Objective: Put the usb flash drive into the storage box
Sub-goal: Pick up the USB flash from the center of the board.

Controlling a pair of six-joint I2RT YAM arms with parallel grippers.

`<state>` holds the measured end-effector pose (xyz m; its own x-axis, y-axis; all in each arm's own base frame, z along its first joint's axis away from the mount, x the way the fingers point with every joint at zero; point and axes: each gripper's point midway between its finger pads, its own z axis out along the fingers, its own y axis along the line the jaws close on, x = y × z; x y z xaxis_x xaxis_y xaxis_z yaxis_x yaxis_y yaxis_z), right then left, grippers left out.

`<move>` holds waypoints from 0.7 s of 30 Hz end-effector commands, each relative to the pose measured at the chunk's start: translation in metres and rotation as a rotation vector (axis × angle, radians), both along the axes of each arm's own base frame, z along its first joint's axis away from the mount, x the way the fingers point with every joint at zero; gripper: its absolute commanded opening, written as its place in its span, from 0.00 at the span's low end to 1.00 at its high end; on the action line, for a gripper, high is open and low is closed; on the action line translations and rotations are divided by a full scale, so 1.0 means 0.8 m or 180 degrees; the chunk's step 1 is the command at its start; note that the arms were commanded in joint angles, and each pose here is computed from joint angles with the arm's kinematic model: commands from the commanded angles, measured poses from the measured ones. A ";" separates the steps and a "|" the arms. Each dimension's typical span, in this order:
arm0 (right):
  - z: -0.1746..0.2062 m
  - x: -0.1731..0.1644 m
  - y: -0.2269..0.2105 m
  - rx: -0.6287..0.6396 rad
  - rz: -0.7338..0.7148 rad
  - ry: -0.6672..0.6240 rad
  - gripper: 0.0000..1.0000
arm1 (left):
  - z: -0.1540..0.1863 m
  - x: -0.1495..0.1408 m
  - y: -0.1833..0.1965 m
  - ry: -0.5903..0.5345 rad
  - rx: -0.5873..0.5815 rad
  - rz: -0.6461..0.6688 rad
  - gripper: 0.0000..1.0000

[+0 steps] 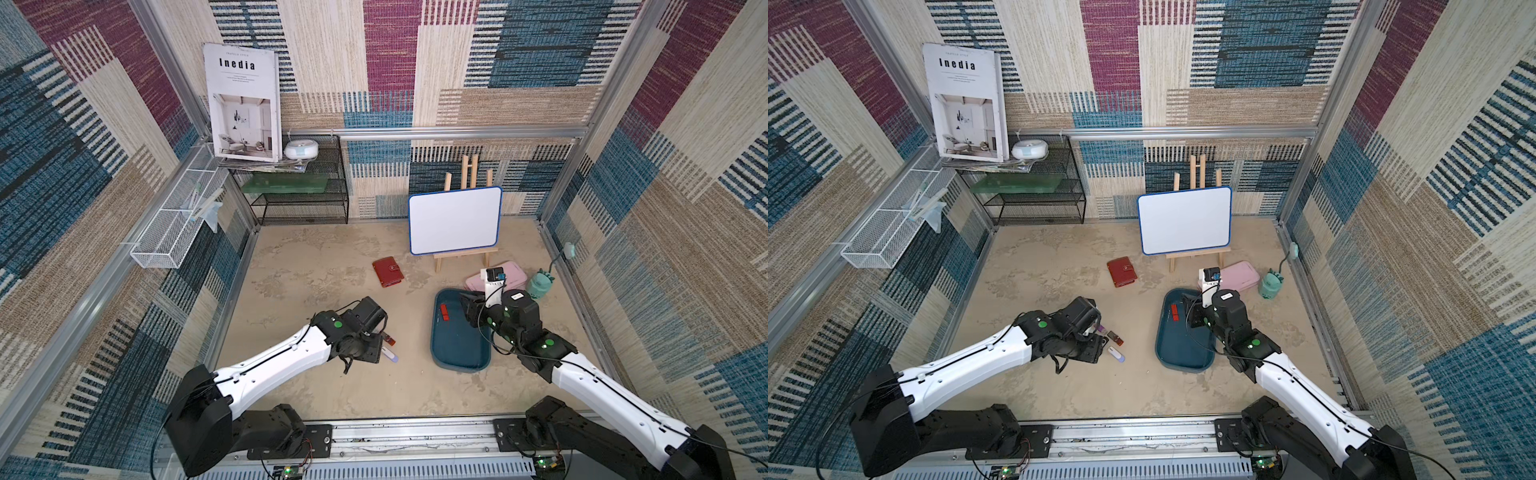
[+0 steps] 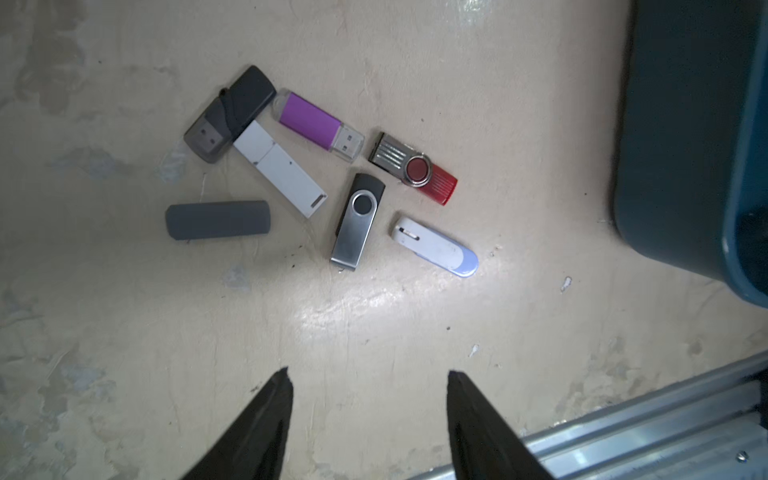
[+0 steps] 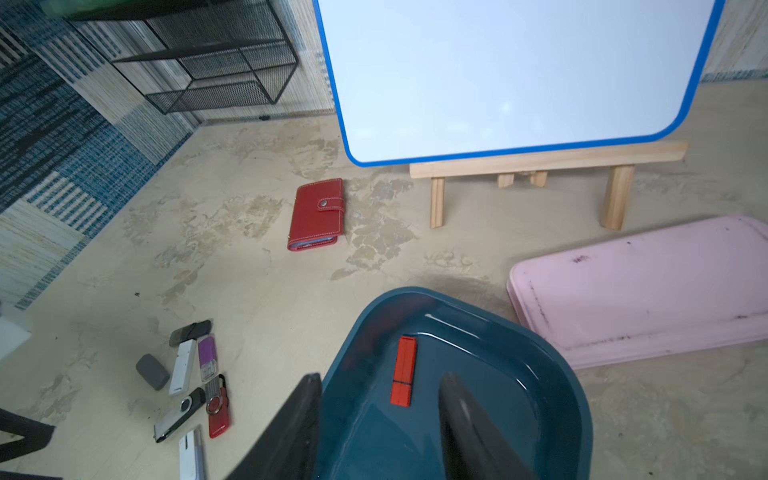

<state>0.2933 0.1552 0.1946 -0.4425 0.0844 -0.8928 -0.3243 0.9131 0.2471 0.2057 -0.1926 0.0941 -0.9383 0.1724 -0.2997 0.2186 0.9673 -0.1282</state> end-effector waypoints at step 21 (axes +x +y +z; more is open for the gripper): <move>-0.005 0.006 -0.023 0.0076 -0.0356 -0.0157 0.52 | -0.082 0.041 -0.011 0.0220 0.0443 -0.0265 0.42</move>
